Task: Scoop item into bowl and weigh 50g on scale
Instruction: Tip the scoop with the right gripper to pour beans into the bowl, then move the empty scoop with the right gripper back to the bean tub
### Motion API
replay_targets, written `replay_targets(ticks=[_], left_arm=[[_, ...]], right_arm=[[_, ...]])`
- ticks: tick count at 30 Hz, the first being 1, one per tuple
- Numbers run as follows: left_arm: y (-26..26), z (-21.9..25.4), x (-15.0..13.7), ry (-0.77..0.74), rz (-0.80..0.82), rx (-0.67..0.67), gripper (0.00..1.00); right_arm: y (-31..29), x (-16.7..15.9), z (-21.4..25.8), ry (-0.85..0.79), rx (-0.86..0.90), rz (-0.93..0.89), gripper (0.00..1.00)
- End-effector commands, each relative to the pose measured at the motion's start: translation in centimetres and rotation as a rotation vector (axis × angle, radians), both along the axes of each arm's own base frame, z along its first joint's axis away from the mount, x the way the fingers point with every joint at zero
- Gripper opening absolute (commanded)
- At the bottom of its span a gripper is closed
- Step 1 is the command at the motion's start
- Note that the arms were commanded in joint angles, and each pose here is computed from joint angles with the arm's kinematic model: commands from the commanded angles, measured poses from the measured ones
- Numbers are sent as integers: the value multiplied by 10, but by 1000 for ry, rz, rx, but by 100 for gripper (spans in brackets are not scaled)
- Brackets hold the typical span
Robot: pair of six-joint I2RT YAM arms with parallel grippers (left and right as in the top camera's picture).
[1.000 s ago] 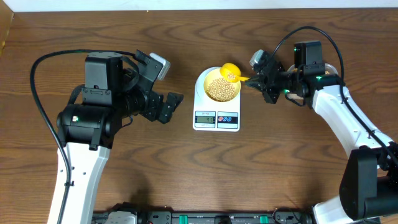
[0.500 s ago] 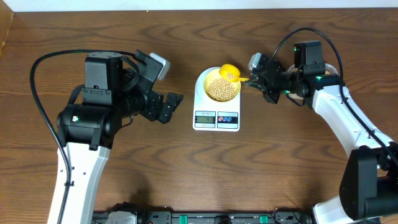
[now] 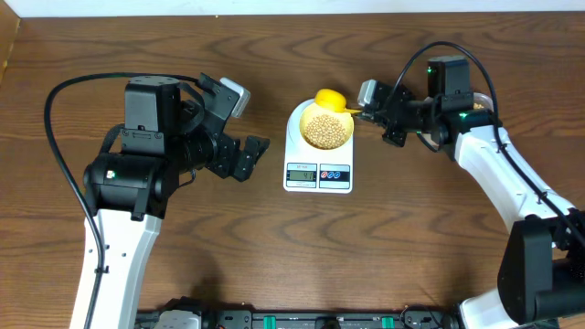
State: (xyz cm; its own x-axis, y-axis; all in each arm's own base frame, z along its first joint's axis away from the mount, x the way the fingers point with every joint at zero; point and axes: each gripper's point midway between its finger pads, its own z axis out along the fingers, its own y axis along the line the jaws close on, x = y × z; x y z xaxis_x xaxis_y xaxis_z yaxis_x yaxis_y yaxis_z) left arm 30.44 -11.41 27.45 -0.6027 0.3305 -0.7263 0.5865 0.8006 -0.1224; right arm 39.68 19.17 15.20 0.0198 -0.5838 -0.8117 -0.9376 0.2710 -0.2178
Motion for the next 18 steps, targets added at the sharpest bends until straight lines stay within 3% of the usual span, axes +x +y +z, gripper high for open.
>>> replay_targets(ticks=[1,11,18], left_arm=[[-1,0,-1,3,-3,-10,98],[-1,0,-1,3,-3,-10,98],[-1,0,-1,3,-3,-10,98]], right_arm=[[4,-3,-2,-6,1,25,1],[-20,14,1,-33,-109,-142,1],[-39,20,32,-81,-116,-266,1]])
